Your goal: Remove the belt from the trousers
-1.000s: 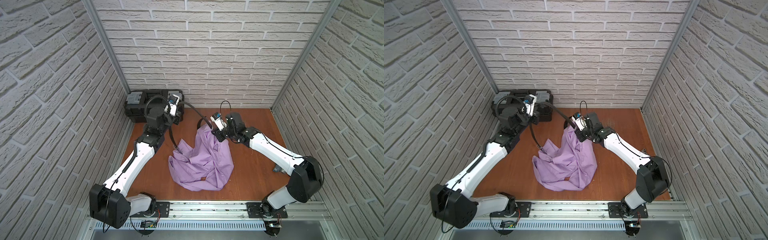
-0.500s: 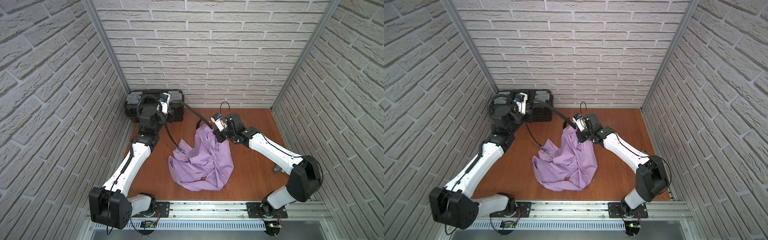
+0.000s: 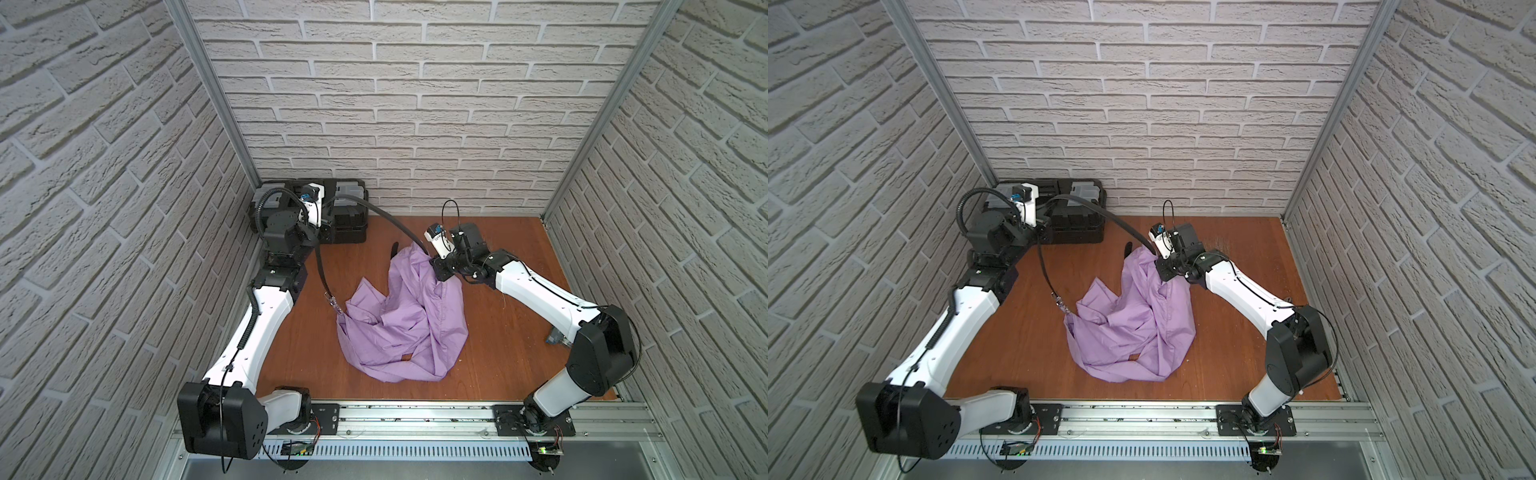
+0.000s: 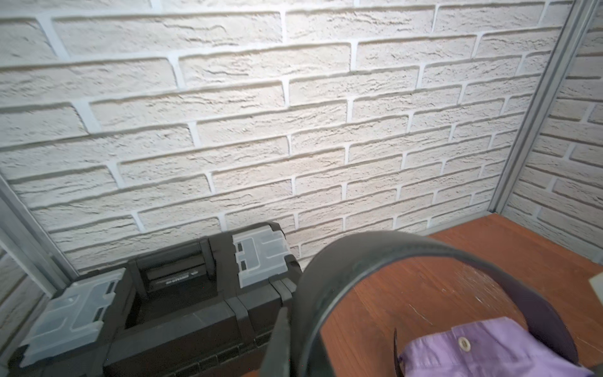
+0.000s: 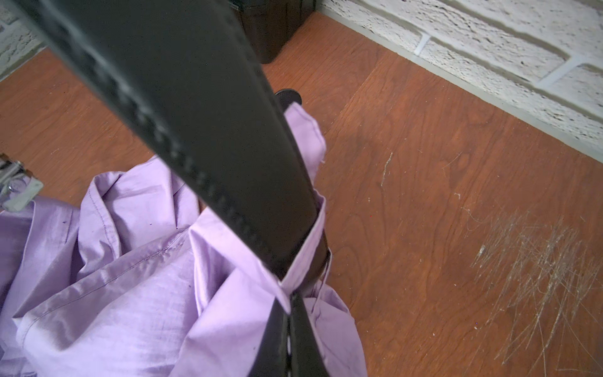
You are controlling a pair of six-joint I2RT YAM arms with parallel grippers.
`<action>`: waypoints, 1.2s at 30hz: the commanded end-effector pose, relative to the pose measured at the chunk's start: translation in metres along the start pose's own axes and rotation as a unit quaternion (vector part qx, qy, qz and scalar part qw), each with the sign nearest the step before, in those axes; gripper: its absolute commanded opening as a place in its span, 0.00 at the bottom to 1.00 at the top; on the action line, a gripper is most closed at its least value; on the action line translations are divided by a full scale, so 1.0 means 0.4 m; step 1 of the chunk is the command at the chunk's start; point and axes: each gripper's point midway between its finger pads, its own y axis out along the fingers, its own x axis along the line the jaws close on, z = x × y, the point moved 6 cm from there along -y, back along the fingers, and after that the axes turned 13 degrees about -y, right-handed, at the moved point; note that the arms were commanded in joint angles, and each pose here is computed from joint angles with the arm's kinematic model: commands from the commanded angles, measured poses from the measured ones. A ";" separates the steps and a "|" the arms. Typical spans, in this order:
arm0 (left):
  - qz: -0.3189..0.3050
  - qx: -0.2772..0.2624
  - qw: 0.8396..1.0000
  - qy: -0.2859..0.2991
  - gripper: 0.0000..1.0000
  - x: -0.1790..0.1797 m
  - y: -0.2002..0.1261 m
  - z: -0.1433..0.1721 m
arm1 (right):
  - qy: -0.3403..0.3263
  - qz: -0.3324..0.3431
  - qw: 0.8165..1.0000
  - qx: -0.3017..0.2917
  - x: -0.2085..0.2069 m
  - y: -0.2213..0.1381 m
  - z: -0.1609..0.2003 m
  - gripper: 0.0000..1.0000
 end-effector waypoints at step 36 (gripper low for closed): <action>0.235 0.085 0.911 0.329 0.93 -0.350 0.116 0.192 | -0.048 0.046 0.993 -0.101 -0.023 -0.158 -0.086 0.02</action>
